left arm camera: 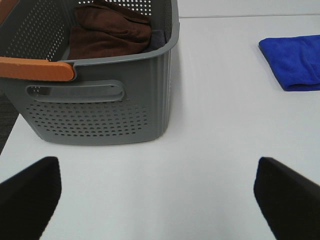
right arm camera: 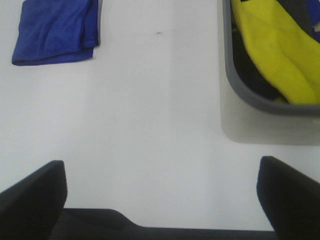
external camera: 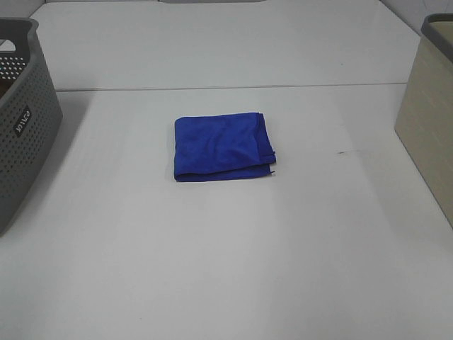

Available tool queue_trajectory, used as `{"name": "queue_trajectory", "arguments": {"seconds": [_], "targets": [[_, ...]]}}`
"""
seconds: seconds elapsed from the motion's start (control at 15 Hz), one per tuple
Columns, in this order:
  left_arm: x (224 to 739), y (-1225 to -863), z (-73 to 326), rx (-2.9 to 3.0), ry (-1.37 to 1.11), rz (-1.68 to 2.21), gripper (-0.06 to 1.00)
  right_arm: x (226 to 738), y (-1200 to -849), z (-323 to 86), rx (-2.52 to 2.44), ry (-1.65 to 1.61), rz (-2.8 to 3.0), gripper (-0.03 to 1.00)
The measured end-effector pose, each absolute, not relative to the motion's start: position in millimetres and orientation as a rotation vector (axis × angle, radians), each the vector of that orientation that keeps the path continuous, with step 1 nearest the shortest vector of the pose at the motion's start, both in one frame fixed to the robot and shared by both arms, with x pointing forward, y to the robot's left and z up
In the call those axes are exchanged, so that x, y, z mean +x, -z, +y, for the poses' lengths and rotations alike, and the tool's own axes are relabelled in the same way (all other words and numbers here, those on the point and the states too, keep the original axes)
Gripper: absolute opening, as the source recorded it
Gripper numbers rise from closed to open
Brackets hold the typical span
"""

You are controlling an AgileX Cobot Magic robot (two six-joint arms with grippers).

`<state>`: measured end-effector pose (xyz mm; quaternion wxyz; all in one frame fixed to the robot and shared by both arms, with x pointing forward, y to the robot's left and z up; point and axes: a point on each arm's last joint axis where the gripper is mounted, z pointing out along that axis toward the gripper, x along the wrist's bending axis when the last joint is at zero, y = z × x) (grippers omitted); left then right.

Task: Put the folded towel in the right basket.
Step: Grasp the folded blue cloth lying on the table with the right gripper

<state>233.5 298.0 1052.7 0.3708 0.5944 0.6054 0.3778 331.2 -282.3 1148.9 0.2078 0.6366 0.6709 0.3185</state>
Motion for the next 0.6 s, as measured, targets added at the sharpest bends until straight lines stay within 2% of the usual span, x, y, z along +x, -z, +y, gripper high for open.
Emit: {"name": "queue_trajectory", "arguments": {"seconds": [0.07, 0.13, 0.2, 0.33, 0.6], "targets": [[233.5, -1052.7, 298.0, 1.524, -0.969, 1.553, 0.97, 354.2, -1162.0, -280.3, 1.792, -0.879, 1.886, 0.98], [233.5, -1052.7, 298.0, 1.524, -0.969, 1.553, 0.97, 401.5, -1176.6, -275.9, 1.818, -0.891, 1.905, 0.98], [233.5, -1052.7, 298.0, 1.524, -0.969, 1.553, 0.97, 422.7, -1178.2, -273.5, 1.827, -0.916, 1.901, 0.98], [233.5, -1052.7, 298.0, 1.524, -0.969, 1.553, 0.97, 456.8, -1167.6, -269.0, 1.866, -0.933, 1.924, 0.98], [233.5, -1052.7, 298.0, 1.524, -0.969, 1.553, 0.97, 534.8, -1123.2, -249.9, 1.958, -1.000, 2.082, 0.97]]}}
